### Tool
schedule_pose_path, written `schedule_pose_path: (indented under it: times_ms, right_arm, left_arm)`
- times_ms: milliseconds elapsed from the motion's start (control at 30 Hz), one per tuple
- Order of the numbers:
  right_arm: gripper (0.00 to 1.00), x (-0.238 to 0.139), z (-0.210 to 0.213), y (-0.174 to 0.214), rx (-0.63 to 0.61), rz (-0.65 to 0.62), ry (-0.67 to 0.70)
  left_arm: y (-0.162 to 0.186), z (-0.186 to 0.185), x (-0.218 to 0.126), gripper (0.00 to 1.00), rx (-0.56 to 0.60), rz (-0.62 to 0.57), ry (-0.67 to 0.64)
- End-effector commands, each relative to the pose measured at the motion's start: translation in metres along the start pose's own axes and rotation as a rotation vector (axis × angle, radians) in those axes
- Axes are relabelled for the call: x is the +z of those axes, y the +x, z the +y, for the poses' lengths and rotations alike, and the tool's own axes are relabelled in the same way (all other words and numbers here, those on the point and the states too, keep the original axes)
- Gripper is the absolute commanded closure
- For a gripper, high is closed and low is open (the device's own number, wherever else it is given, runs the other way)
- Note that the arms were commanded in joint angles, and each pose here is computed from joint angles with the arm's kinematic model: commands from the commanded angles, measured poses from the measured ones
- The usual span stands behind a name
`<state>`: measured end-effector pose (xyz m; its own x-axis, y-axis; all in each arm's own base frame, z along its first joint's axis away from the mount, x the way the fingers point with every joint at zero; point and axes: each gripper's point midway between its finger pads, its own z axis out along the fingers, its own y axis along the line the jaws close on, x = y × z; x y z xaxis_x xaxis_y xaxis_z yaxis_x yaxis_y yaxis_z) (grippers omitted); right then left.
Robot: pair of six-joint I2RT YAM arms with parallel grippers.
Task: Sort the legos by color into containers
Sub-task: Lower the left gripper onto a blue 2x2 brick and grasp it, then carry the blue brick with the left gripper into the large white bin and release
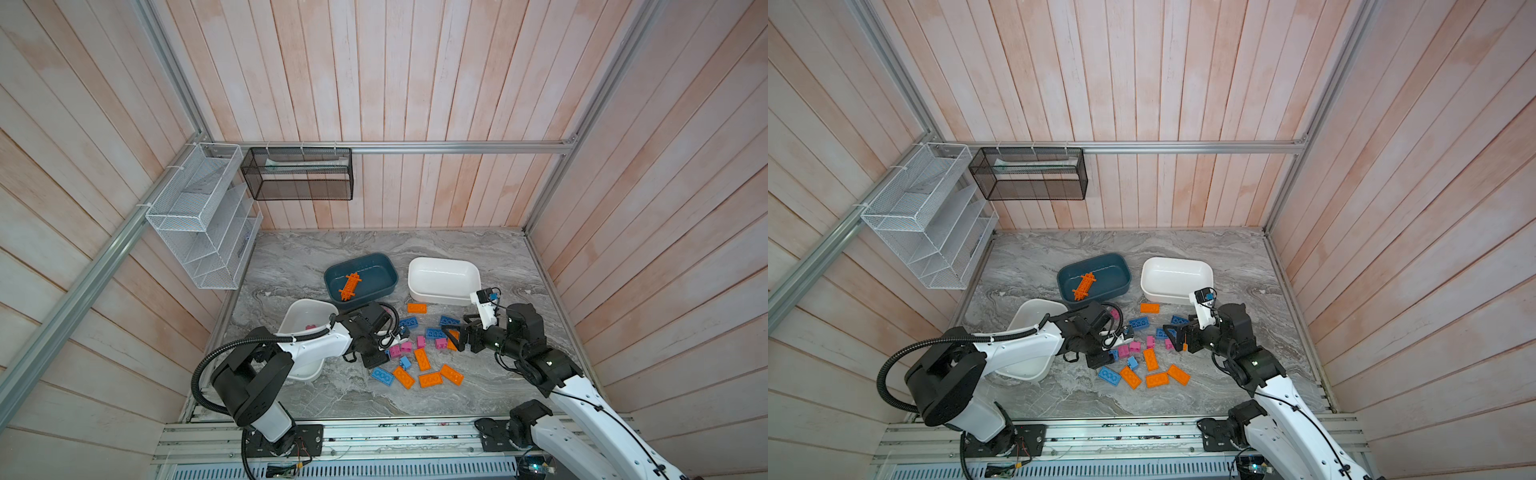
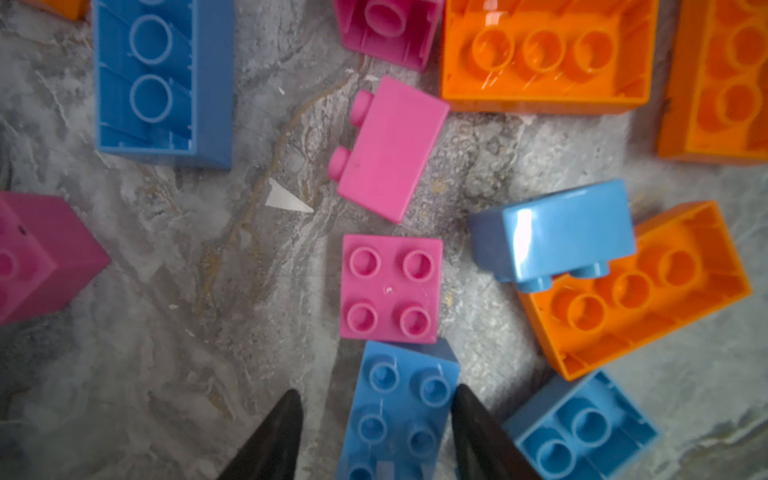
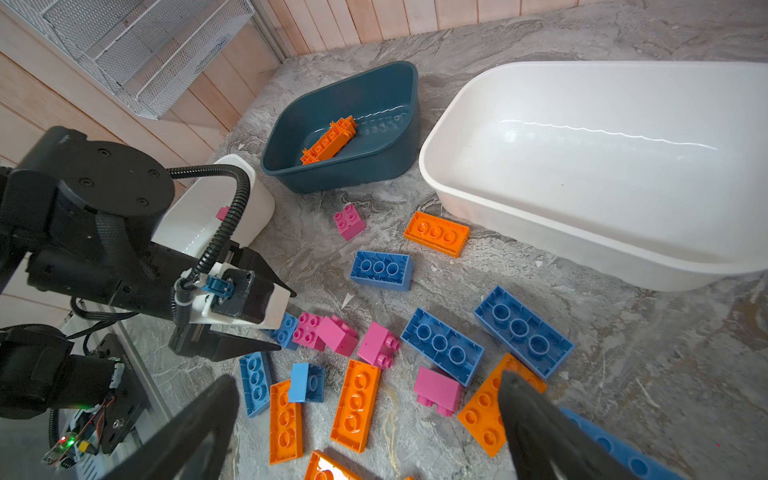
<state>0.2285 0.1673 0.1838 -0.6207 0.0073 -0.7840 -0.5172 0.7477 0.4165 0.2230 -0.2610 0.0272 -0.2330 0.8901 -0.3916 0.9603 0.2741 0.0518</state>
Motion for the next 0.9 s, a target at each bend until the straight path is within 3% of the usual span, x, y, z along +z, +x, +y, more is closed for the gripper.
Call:
schedule_pose_path:
  times_ms: [0, 200, 367, 667, 867]
  right_arm:
    - [0.02, 0.0, -0.003, -0.001, 0.001, -0.017, 0.011]
    - [0.02, -0.001, -0.004, -0.001, -0.007, -0.016, 0.017]
    - [0.02, -0.003, -0.006, -0.002, -0.01, -0.025, 0.031]
    - [0.02, -0.008, -0.015, -0.018, -0.006, -0.074, 0.068]
    - [0.02, -0.012, -0.021, -0.036, -0.012, -0.106, 0.085]
  left_arm:
    - [-0.002, 0.004, 0.007, 0.5, 0.017, 0.012, -0.015]
    - [0.001, 0.005, 0.01, 0.6, 0.011, 0.028, -0.015]
    - [-0.01, 0.01, -0.007, 0.69, 0.01, 0.0, -0.037]
    - [-0.088, 0.047, -0.077, 0.7, -0.078, -0.169, -0.102]
    - [-0.148, 0.085, -0.097, 0.69, -0.105, -0.27, -0.153]
